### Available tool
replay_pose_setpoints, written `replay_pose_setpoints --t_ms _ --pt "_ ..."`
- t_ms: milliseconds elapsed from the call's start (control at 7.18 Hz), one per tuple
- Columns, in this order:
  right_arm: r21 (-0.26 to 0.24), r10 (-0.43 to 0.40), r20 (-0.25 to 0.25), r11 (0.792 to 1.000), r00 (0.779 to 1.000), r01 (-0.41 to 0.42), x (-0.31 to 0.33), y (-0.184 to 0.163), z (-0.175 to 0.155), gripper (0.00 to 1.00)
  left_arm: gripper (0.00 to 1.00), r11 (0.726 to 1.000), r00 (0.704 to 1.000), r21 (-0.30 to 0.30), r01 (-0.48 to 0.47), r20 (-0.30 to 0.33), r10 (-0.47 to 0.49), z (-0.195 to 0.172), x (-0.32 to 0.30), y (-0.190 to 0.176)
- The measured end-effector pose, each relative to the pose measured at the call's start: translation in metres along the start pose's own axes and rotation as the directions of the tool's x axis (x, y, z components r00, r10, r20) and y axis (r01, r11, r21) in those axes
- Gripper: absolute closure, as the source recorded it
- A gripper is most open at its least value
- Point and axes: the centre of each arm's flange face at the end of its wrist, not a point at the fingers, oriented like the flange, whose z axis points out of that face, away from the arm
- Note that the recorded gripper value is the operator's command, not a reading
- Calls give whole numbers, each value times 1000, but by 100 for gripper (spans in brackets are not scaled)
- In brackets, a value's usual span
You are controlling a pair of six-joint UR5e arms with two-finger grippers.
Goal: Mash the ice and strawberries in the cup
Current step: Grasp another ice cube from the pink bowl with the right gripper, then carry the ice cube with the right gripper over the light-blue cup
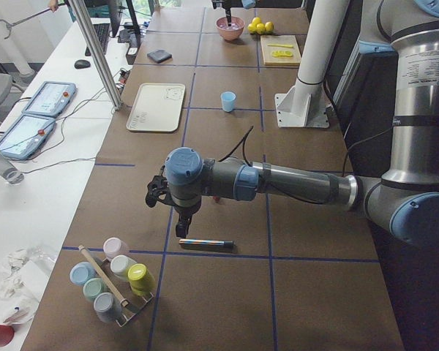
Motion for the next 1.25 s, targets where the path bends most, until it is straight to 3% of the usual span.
replay_pose_setpoints --t_ms 139,418,557,976,1254 --pt "-2 0 0 1000 1000 0 1 0 1 46 0 1000 1000 0 0 0 0 0 0 0" --pt "-3 1 3 1000 1000 -1 0 0 1 83 0 1000 1000 1 -1 0 1 0 0 0" --pt "-3 0 6 1000 1000 0 0 0 1 95 0 1000 1000 0 0 0 0 0 0 0" --pt "11 -7 12 1000 1000 7 -5 -4 -6 99 0 1000 1000 0 1 0 -1 0 0 0" --pt "77 -7 12 997 1000 6 -7 -6 -38 99 0 1000 1000 -1 2 -1 -2 1 -1 1"
